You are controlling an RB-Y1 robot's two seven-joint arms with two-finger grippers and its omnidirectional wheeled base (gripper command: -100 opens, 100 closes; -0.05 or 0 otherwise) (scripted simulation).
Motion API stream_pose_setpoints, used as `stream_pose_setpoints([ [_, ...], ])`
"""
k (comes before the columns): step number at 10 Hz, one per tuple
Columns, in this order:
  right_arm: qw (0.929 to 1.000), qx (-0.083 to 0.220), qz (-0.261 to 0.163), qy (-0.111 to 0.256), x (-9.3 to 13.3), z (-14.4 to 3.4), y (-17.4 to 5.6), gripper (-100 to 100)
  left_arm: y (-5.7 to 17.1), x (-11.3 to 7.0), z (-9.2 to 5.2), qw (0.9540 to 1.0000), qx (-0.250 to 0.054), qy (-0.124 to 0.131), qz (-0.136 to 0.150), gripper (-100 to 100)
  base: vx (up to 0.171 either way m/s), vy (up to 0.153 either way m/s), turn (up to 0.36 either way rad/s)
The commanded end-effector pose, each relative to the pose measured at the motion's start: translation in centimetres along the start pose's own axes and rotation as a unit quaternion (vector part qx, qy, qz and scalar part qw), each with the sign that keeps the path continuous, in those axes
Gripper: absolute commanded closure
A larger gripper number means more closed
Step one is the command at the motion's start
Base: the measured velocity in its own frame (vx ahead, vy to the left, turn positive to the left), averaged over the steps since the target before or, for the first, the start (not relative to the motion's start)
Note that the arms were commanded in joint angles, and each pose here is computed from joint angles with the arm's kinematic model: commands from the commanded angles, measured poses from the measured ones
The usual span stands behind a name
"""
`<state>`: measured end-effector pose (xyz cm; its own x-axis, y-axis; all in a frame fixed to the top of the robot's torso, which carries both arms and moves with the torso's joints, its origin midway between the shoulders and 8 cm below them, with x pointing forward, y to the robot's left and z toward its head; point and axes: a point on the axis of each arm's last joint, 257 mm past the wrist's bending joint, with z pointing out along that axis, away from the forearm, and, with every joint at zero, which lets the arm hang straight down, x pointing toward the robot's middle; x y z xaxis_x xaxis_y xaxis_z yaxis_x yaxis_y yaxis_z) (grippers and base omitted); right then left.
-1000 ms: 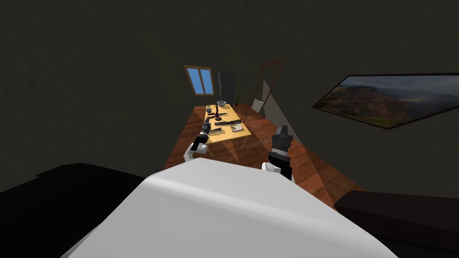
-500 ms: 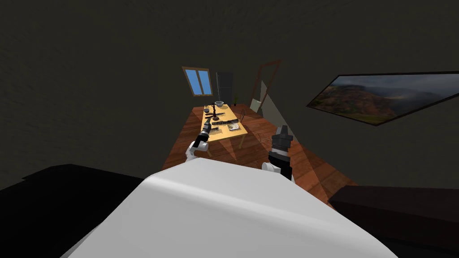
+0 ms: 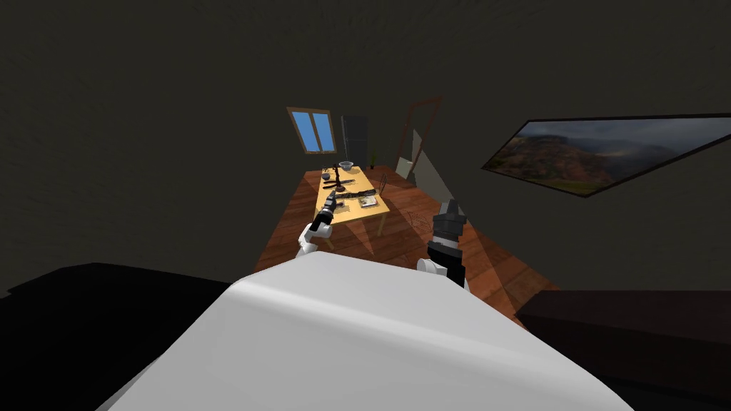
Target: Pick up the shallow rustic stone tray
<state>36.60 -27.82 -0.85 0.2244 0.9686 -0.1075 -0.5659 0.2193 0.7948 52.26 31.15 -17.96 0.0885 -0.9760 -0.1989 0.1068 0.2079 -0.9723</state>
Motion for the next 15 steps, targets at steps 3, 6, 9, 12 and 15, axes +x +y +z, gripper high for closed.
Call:
stream_pose_setpoints([
  [3,1.0000,0.000,0.000,0.000,0.0,0.0,0.0,0,3.0,-0.5,0.7,0.9992,-0.039,-0.006,-0.005,-100,0.025,-0.066,-0.012],
  [6,1.0000,0.000,0.000,0.000,0.0,0.0,0.0,0,6.0,-1.9,1.2,0.9967,-0.079,-0.017,-0.011,-100,0.030,-0.039,-0.015],
  [9,1.0000,0.000,0.000,0.000,0.0,0.0,0.0,0,9.5,-3.6,1.2,0.9916,-0.124,-0.033,-0.020,-100,0.084,-0.050,-0.009],
  [12,1.0000,0.000,0.000,0.000,0.0,0.0,0.0,0,13.1,-5.4,0.6,0.9837,-0.169,-0.051,-0.031,-100,0.082,-0.012,-0.006],
  [15,1.0000,0.000,0.000,0.000,0.0,0.0,0.0,0,15.6,-6.4,-0.2,0.9772,-0.199,-0.061,-0.038,-100,0.073,-0.008,0.001],
])
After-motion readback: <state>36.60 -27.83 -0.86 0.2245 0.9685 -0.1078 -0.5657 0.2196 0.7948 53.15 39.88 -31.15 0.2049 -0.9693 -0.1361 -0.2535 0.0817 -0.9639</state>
